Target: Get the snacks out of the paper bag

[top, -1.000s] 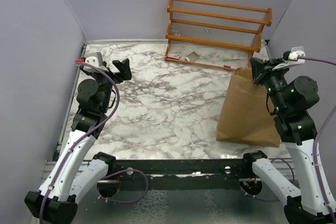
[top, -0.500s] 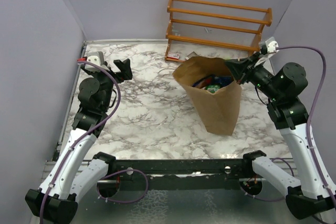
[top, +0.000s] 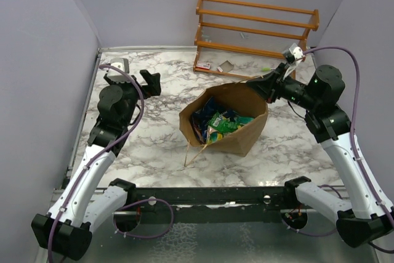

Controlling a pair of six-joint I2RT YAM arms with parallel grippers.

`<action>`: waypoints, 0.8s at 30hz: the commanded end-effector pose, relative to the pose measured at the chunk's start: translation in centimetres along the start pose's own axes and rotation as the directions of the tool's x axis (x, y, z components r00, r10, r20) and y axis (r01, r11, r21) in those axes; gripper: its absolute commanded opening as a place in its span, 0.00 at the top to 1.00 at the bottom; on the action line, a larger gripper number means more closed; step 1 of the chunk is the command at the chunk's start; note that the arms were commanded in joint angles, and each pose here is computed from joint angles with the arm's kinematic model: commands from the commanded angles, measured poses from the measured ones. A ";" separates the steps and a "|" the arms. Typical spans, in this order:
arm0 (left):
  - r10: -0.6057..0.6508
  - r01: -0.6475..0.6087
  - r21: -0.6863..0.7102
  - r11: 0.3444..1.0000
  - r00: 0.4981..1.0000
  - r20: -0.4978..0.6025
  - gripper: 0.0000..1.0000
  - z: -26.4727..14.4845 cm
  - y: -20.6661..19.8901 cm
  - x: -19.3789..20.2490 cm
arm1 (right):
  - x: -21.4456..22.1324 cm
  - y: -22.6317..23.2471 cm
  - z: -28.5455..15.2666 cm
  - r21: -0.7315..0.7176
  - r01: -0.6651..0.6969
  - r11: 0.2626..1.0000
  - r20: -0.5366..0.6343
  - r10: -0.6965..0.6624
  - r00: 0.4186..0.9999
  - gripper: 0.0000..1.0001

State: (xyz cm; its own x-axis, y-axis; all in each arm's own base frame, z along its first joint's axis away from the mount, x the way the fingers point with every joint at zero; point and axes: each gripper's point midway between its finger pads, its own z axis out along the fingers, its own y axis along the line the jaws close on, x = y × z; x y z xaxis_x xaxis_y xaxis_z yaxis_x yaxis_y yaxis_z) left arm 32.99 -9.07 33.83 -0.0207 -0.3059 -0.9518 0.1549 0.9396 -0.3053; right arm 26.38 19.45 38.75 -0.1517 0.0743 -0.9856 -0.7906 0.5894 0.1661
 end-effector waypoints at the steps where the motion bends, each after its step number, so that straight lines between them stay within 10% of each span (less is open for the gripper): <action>1: -0.079 0.092 0.105 0.990 0.989 -0.125 0.01 -0.1 -2.7 0.7 | -2.3 1.6 -0.8 -0.031 0.006 1.000 0.063 -0.004 0.998 0.99; 15: -0.245 0.365 0.216 0.905 0.866 -0.435 0.01 -1.6 -6.9 6.9 | -5.2 0.2 -2.3 0.114 0.089 0.989 0.132 -0.104 0.986 0.99; 24: -0.239 0.538 0.417 0.733 0.777 -0.582 0.02 -2.5 -11.7 8.7 | -6.7 -0.8 -3.4 0.217 0.095 0.972 0.161 -0.131 0.978 0.99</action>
State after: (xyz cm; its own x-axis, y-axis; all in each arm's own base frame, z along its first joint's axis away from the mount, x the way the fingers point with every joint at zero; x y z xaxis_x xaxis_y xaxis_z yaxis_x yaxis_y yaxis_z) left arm 30.64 -19.63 27.25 -0.5726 -0.3995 -0.7159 0.3823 0.6424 -0.6643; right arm 26.38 17.08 41.73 -0.0626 0.0999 -0.9930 -0.7023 0.7025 0.1150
